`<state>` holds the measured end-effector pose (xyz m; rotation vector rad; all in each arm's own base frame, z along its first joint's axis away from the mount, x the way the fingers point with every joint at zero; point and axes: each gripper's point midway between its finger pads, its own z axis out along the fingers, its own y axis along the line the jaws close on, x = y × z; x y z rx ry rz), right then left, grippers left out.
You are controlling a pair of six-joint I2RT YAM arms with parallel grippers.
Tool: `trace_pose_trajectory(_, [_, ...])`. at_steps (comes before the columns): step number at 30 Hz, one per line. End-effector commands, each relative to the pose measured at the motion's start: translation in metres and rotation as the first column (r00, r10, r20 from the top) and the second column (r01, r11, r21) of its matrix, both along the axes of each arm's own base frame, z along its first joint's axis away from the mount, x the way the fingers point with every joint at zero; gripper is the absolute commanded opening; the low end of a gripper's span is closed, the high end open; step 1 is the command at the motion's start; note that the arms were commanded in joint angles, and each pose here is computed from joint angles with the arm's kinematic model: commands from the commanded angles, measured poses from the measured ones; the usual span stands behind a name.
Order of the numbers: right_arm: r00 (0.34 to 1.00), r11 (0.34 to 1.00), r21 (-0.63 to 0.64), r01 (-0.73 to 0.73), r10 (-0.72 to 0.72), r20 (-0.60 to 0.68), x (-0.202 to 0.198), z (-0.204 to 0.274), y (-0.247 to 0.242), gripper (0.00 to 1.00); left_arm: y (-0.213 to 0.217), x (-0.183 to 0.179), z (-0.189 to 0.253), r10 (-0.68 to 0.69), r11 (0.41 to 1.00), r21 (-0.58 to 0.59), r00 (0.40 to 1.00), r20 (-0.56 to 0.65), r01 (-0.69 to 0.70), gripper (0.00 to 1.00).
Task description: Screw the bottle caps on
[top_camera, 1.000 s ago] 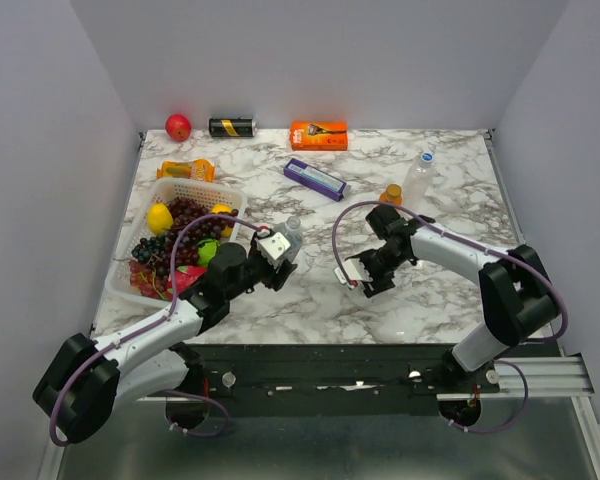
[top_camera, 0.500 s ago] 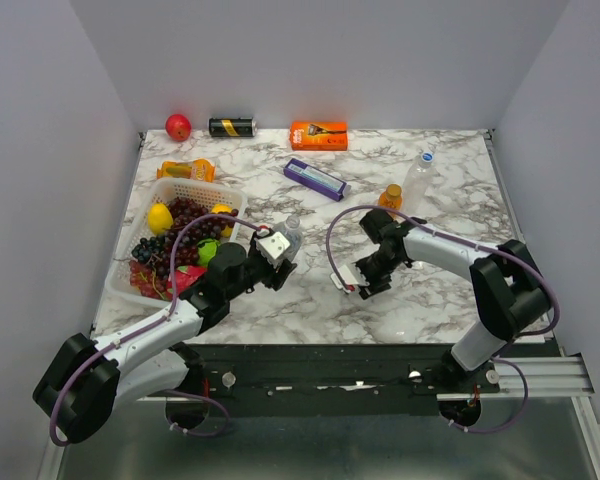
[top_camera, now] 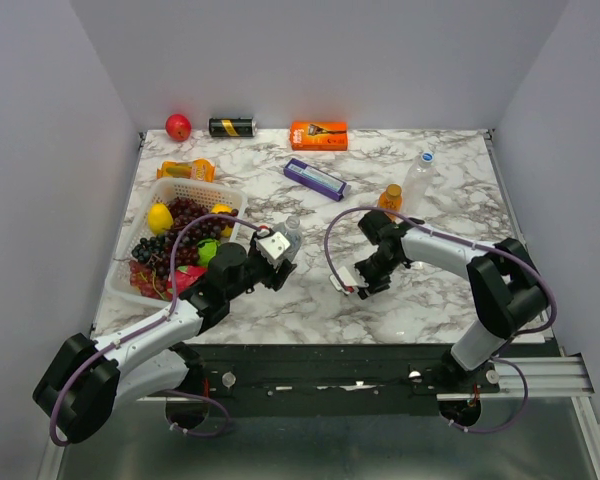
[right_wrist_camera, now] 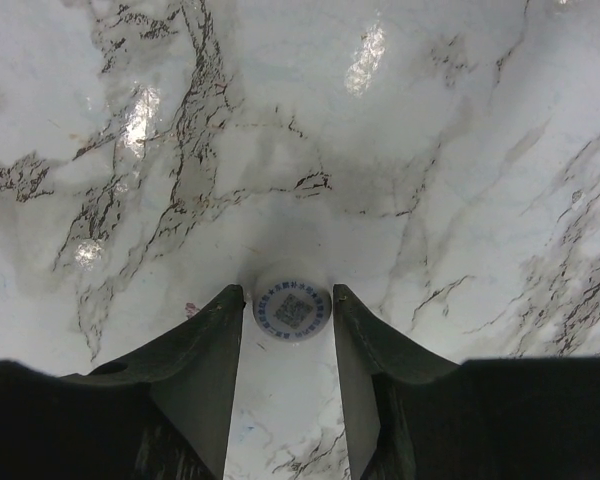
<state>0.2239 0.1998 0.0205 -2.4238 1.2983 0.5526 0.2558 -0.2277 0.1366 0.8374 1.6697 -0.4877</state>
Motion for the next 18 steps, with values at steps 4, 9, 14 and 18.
trace_pose_trajectory(4, [0.999,0.999,-0.028,-0.015,0.014,-0.033,-0.010,-0.010,-0.003,0.45,-0.004,0.004,0.010,0.003,1.000,-0.012,1.000,0.011,-0.002,0.00])
trace_pose_trajectory(9, [1.000,1.000,-0.027,0.004,-0.004,-0.028,-0.010,-0.007,-0.003,0.40,-0.004,0.004,0.009,0.003,1.000,-0.012,1.000,0.011,-0.002,0.00])
trace_pose_trajectory(14, [0.998,0.998,-0.003,0.061,-0.061,0.017,-0.004,0.023,-0.003,0.32,-0.014,-0.001,0.013,-0.064,0.998,-0.011,0.996,0.069,0.065,0.00])
trace_pose_trajectory(18, [0.986,0.981,0.109,0.160,-0.163,0.019,0.000,0.102,0.005,0.32,-0.034,0.000,0.036,-0.139,0.985,-0.077,0.975,0.171,0.154,0.00])
